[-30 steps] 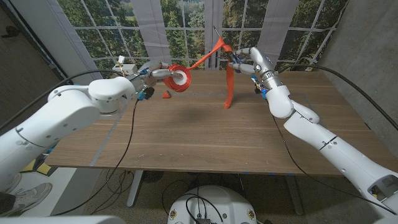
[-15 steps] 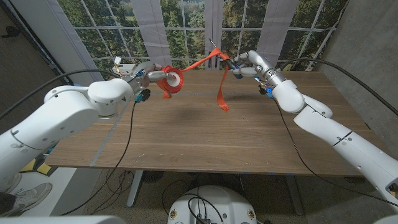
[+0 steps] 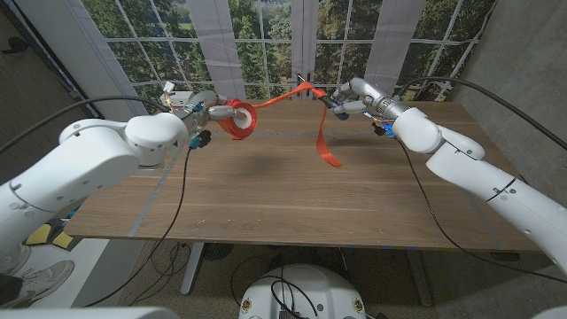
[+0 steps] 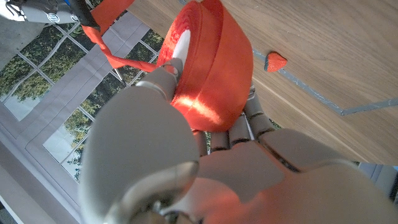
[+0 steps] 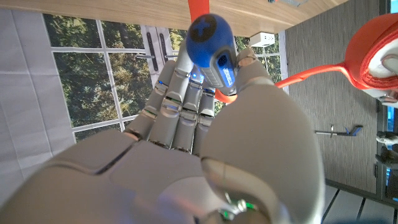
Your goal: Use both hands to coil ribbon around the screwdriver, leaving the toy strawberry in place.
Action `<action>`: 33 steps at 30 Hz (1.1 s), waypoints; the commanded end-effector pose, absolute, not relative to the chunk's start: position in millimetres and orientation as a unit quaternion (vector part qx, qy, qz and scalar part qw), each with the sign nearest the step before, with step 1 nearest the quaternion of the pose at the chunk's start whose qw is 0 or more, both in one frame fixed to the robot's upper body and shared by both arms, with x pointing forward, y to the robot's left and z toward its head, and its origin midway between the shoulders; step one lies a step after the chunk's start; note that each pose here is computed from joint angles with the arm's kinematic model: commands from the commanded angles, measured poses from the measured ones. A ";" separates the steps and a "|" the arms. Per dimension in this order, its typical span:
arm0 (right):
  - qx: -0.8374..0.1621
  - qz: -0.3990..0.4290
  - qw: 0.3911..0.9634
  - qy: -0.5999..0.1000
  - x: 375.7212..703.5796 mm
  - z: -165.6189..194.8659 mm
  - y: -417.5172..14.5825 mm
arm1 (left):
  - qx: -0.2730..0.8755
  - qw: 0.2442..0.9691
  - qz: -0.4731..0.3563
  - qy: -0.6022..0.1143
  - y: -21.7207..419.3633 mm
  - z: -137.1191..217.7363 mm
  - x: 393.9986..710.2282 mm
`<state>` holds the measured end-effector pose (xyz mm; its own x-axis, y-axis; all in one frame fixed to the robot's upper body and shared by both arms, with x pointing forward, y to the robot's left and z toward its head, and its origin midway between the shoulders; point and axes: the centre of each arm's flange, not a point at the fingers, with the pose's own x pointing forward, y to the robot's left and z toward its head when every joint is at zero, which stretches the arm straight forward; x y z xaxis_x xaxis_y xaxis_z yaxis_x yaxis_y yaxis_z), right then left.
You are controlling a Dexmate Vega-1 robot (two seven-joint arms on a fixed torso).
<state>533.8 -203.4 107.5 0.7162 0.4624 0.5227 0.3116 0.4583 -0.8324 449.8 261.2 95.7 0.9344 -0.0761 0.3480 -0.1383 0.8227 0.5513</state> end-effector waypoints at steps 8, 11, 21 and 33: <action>-0.581 0.052 0.743 -0.327 539.4 98.3 -193.8 | 0.363 0.918 0.071 -0.146 262.8 93.4 453.8; -0.595 0.059 0.735 -0.321 540.9 96.8 -186.0 | 0.363 0.919 0.062 -0.141 261.8 91.8 457.6; -0.629 0.070 0.712 -0.303 546.2 90.6 -170.5 | 0.370 0.919 0.054 -0.124 261.4 84.5 465.9; -0.650 0.075 0.695 -0.298 547.5 84.8 -161.9 | 0.365 0.924 0.046 -0.109 260.4 71.0 478.0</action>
<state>544.6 -171.2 91.9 0.7985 0.4866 0.3543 0.2878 0.2084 -0.9347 466.4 261.1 83.1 0.9631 0.0047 0.2690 -0.1888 0.7241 0.6634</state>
